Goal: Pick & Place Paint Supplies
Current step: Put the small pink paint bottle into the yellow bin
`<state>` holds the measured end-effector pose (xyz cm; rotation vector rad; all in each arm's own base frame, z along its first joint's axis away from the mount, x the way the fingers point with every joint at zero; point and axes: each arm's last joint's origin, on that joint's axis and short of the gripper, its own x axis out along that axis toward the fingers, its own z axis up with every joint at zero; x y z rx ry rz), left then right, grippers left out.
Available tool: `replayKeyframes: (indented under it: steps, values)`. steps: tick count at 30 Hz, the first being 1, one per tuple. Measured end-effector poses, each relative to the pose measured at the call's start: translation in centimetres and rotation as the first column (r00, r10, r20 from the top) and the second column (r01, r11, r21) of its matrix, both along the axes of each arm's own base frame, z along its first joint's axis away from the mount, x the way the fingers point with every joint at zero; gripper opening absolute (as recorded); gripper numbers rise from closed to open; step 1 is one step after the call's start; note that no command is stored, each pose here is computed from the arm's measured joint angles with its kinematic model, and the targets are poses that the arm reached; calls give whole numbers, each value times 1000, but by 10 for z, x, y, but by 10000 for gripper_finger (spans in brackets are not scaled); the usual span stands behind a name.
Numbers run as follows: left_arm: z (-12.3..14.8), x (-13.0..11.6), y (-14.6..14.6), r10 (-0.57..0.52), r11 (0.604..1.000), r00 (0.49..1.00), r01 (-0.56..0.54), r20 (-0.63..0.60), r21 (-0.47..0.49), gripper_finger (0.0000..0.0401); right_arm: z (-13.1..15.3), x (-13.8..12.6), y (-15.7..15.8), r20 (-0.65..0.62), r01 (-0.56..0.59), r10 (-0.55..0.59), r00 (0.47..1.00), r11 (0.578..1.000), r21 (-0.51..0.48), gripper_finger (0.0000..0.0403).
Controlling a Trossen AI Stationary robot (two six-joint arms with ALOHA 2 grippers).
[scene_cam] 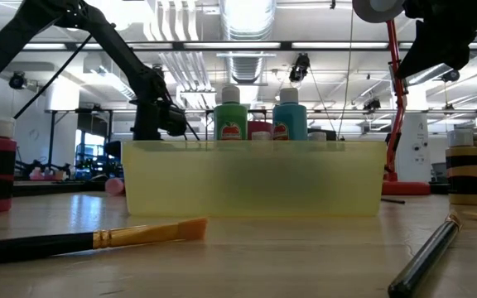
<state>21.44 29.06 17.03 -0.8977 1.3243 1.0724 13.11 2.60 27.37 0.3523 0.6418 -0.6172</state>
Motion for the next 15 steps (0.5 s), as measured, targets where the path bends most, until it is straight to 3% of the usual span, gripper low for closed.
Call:
replayKeyframes:
  steps: [8,15]
  values:
    - [0,-1,-1,-11,1000,1000,10,-7,-16,116,0,0,0,0,0,0,1000,1000,0,8]
    - [0,-1,-2,-15,1000,1000,14,-4,-24,159,0,0,0,0,0,0,1000,1000,0,8]
